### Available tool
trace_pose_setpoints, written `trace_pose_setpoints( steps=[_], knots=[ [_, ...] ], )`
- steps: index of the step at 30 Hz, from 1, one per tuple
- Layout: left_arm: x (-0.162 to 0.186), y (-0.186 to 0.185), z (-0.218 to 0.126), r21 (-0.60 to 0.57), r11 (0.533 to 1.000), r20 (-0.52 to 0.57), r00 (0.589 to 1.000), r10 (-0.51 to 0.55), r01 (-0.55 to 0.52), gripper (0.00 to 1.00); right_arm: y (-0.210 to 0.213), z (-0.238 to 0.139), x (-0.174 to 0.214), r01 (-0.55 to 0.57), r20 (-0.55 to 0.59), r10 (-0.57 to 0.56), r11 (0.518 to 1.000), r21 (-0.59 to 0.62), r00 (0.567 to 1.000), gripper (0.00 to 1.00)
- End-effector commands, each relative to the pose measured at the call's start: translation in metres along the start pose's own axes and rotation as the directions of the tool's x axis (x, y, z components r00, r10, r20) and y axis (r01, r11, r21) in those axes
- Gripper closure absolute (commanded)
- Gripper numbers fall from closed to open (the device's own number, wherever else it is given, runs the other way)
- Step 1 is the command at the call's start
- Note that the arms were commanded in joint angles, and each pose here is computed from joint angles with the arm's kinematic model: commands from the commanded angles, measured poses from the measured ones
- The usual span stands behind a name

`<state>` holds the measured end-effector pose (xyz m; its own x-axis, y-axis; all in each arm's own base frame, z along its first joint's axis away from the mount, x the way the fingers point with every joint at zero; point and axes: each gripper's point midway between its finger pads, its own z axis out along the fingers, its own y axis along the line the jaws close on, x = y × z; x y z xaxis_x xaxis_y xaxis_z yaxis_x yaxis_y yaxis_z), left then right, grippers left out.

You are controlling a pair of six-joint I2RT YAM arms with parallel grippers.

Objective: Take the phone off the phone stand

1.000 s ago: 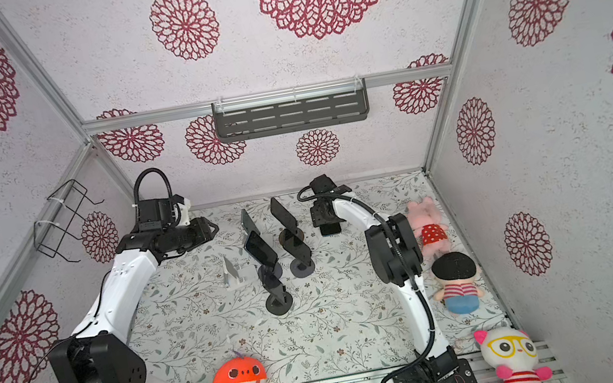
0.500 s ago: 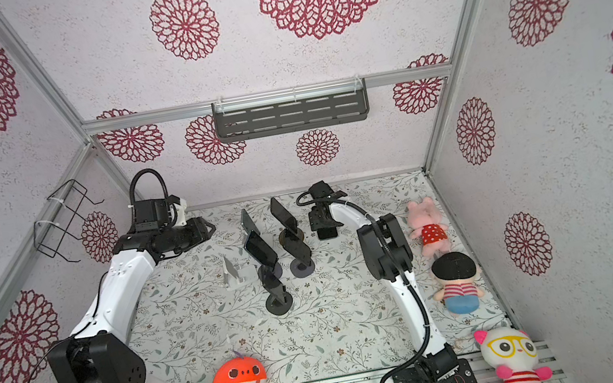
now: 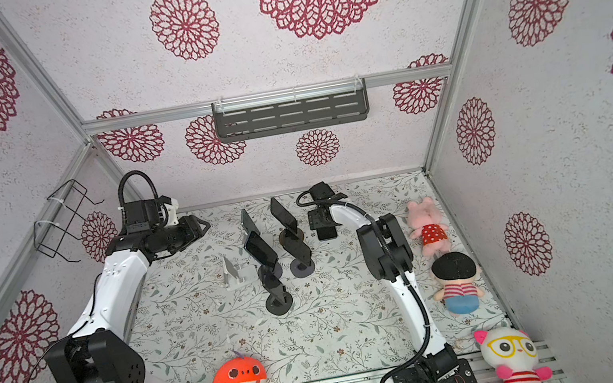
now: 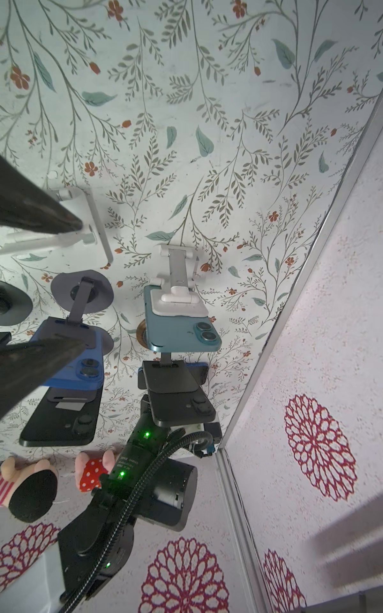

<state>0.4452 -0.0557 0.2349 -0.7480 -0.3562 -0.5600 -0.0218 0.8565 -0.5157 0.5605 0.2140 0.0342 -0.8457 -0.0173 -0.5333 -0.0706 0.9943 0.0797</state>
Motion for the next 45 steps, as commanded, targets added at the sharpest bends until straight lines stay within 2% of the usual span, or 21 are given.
trace_pose_setpoints(
  steps=[1, 5, 9, 10, 13, 17, 22, 25, 28, 34, 39, 42, 45],
  knots=[
    [-0.002, -0.003, 0.005, 0.04, 0.999, 0.0, 1.0, -0.014, 0.014, 0.45, -0.004, -0.01, 0.002, -0.028, -0.013, 0.028, 1.0, 0.012, 1.0, 0.17],
    [-0.002, -0.006, 0.006, 0.073, 0.997, -0.007, 1.0, -0.023, 0.024, 0.45, -0.001, -0.017, -0.003, -0.022, -0.005, 0.022, 1.0, -0.002, 1.0, 0.14],
    [-0.006, -0.011, 0.006, 0.166, 0.983, -0.01, 0.997, -0.077, 0.077, 0.45, 0.001, -0.038, -0.019, 0.007, 0.015, -0.007, 1.0, -0.017, 1.0, 0.04],
    [-0.006, -0.01, 0.005, 0.163, 0.983, -0.007, 0.997, -0.08, 0.08, 0.44, 0.001, -0.046, -0.024, 0.012, 0.026, -0.012, 1.0, -0.02, 1.0, 0.01],
    [-0.007, -0.006, 0.004, 0.138, 0.988, 0.006, 0.998, -0.066, 0.065, 0.42, -0.002, -0.075, -0.037, 0.029, 0.059, -0.027, 0.999, -0.027, 0.998, 0.01],
    [-0.007, -0.013, 0.004, 0.175, 0.982, 0.0, 0.998, -0.064, 0.063, 0.34, -0.009, -0.117, -0.041, 0.068, 0.082, -0.066, 0.998, -0.011, 0.994, 0.01],
    [-0.008, -0.02, 0.003, 0.15, 0.988, 0.0, 1.0, -0.024, 0.023, 0.23, -0.026, -0.164, -0.016, 0.098, 0.071, -0.098, 0.995, 0.0, 0.993, 0.01],
    [-0.007, -0.027, 0.002, 0.055, 0.996, 0.001, 0.998, 0.067, -0.067, 0.08, -0.041, -0.186, 0.009, 0.1, 0.06, -0.102, 0.995, 0.031, 0.993, 0.01],
    [-0.007, -0.043, 0.004, -0.018, 0.984, 0.002, 0.984, 0.177, -0.177, 0.0, -0.055, -0.206, 0.032, 0.097, 0.053, -0.1, 0.994, 0.059, 0.994, 0.01],
    [-0.005, -0.056, 0.032, -0.165, 0.939, -0.063, 0.953, 0.295, -0.301, 0.02, -0.069, -0.233, 0.083, 0.035, 0.056, -0.036, 0.999, 0.027, 0.998, 0.03],
    [0.003, -0.065, 0.062, -0.257, 0.891, -0.129, 0.927, 0.352, -0.374, 0.0, -0.095, -0.247, 0.106, 0.016, 0.096, -0.027, 0.992, 0.122, 0.995, 0.07],
    [0.005, -0.063, 0.077, -0.269, 0.896, -0.141, 0.935, 0.326, -0.353, 0.06, -0.095, -0.255, 0.106, 0.017, 0.122, -0.031, 0.994, 0.111, 0.992, 0.08],
    [0.012, -0.055, 0.1, -0.271, 0.898, -0.174, 0.935, 0.307, -0.346, 0.2, -0.095, -0.26, 0.104, 0.02, 0.138, -0.035, 0.994, 0.104, 0.99, 0.09]
  ],
)
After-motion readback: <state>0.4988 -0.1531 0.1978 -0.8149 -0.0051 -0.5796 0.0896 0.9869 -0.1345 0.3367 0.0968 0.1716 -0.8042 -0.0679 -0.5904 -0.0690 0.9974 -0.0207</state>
